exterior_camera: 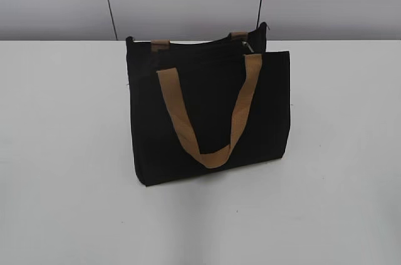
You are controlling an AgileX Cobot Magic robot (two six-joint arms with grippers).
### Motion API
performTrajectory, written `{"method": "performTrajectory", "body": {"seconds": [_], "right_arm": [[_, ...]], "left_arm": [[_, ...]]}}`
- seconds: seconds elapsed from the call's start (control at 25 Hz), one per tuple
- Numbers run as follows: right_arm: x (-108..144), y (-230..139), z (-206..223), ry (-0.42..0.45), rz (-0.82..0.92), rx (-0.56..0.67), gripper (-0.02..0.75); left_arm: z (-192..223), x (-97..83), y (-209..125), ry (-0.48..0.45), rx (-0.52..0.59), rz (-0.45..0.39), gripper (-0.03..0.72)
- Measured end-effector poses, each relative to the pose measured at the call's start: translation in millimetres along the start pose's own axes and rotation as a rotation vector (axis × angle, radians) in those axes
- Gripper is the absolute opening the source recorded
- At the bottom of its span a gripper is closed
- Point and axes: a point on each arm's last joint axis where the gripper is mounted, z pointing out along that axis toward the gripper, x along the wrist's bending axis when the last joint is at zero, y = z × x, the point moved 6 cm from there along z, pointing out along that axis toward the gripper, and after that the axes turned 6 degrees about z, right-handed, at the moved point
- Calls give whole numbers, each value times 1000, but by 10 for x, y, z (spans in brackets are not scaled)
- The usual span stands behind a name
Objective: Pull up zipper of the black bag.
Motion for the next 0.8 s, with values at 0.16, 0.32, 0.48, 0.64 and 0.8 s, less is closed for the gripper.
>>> {"method": "performTrajectory", "body": {"seconds": [0.16, 0.32, 0.48, 0.64, 0.8], "right_arm": [[1, 0, 0, 1, 0, 0, 403], [1, 0, 0, 1, 1, 0, 403], [5, 0, 0, 3, 2, 0, 403], [7, 0, 0, 4, 2, 0, 403], [12, 1, 0, 8, 4, 0, 402]], "left_arm": [[-1, 5, 0, 10, 0, -5, 493], [-1, 7, 0, 15, 0, -7, 493], [-3, 21, -1, 43, 0, -20, 493], [-4, 23, -2, 47, 0, -22, 493], [-4, 23, -2, 47, 0, -22, 493]]}}
